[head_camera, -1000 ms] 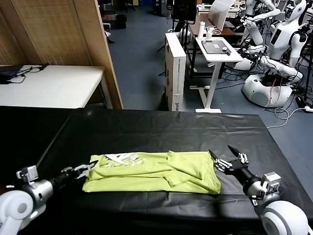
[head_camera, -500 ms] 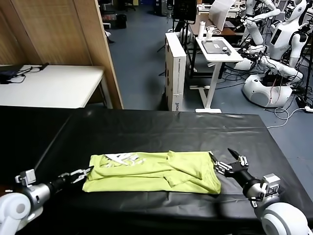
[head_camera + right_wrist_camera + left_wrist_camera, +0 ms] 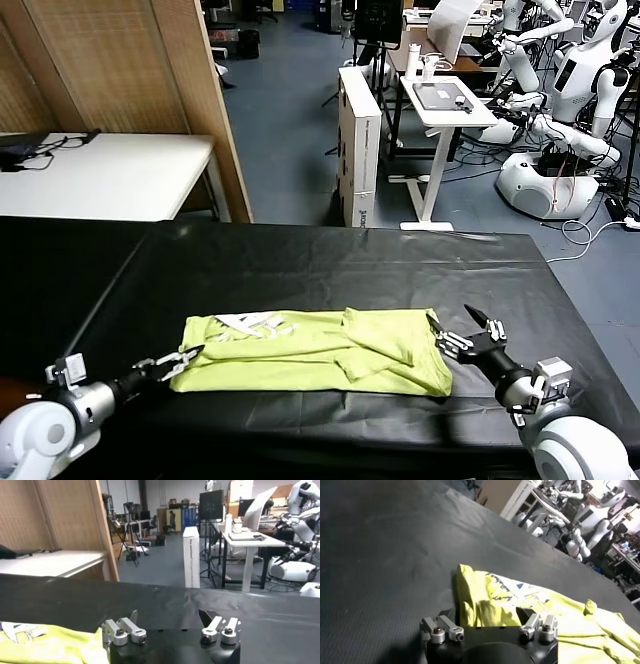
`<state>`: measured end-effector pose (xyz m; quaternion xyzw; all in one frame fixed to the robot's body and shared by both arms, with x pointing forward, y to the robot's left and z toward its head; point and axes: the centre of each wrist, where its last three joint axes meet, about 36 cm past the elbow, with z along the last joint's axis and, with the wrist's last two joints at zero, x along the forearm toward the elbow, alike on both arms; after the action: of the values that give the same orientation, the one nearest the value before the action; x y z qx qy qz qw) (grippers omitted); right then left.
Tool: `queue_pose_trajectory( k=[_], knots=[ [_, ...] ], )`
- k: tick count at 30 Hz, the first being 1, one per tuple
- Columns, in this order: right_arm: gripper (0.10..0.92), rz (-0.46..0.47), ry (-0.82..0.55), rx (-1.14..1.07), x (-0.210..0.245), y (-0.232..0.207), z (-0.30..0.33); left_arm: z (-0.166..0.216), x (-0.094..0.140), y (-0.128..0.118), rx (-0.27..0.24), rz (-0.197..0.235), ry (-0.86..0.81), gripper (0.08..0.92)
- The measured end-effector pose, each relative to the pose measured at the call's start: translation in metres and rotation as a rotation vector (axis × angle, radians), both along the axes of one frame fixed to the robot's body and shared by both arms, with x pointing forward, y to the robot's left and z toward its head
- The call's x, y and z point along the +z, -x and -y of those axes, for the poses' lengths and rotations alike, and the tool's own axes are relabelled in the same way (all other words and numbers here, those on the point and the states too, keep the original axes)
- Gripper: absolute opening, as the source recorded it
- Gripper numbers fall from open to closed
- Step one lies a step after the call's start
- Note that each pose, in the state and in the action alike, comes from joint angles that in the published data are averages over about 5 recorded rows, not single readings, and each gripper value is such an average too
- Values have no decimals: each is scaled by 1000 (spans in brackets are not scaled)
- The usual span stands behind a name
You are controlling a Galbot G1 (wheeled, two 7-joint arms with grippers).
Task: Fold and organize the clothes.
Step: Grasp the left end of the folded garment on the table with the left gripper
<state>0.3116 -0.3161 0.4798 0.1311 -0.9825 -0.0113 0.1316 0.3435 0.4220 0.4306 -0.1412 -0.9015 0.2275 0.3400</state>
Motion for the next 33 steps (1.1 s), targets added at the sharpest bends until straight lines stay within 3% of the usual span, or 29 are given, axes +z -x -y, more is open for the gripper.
queue_pose_trajectory(
  k=[11, 22, 25, 27, 33],
  knots=[
    [907, 6, -1, 4, 1, 0, -3, 14, 2, 2, -27, 11, 29, 907],
    [907, 11, 6, 11, 5, 1, -6, 17, -4, -5, -24, 8, 41, 881],
    [907, 9, 8, 10, 4, 2, -7, 18, -6, -3, -19, 5, 47, 802],
    [907, 10, 7, 11, 4, 3, -8, 18, -8, -1, -16, 1, 48, 704],
    [907, 13, 11, 10, 4, 4, -9, 20, -9, 1, -9, -10, 38, 333]
  ],
)
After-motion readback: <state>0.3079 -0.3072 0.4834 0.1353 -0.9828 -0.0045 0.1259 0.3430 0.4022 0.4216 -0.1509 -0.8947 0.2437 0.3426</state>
